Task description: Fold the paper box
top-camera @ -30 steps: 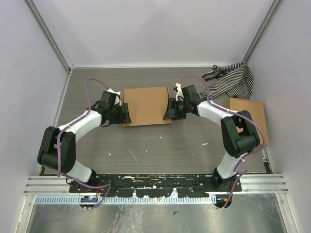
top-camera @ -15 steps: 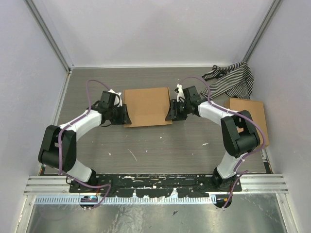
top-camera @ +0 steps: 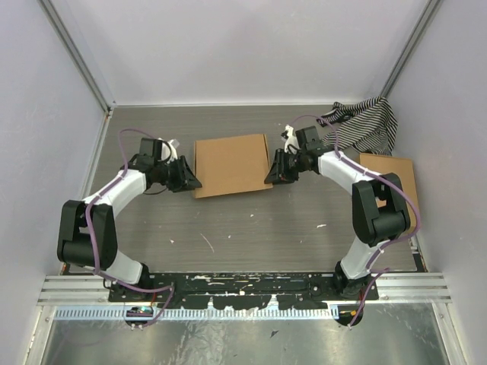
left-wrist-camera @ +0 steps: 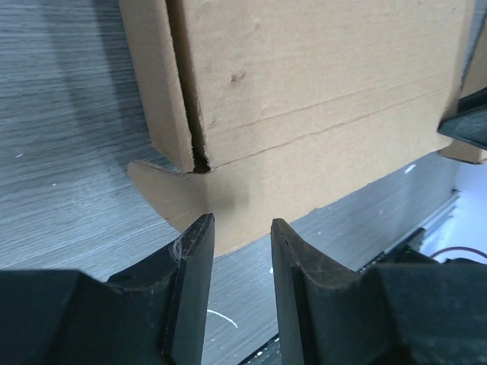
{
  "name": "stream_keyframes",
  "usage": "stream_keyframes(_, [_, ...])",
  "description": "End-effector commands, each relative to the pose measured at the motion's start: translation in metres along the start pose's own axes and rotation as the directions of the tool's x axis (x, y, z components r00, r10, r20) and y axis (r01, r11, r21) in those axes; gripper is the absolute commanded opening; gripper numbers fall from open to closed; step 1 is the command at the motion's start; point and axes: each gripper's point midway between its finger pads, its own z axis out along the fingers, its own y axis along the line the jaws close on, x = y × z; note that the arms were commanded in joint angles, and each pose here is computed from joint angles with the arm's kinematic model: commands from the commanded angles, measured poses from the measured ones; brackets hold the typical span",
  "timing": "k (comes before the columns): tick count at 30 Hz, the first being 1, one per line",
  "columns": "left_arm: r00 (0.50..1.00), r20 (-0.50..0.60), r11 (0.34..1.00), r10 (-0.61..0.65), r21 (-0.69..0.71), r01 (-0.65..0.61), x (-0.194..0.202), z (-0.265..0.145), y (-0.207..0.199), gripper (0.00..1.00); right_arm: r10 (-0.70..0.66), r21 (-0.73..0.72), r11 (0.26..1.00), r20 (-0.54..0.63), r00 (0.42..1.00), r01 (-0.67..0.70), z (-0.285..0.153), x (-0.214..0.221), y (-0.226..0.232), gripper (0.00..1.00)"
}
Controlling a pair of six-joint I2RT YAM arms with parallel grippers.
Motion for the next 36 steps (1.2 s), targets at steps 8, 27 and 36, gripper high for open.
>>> stream_keyframes(8, [0.999, 0.013, 0.986, -0.033, 0.163, 0.03, -0.017, -0.015, -0.033, 0.42, -0.038, -0.039, 0.998, 0.062, 0.997, 0.04, -0.034, -0.031, 0.023, 0.33])
stream_keyframes(27, [0.999, 0.023, 1.0, -0.024, -0.014, 0.024, 0.002, -0.018, -0.001, 0.58, -0.056, 0.117, 0.992, 0.093, 0.994, 0.045, -0.027, -0.031, -0.007, 0.51])
stream_keyframes(36, [0.991, 0.128, 0.995, 0.027, -0.096, -0.014, -0.005, -0.005, 0.02, 0.65, -0.09, 0.153, 0.986, 0.118, 0.989, 0.072, -0.007, -0.026, -0.018, 0.7])
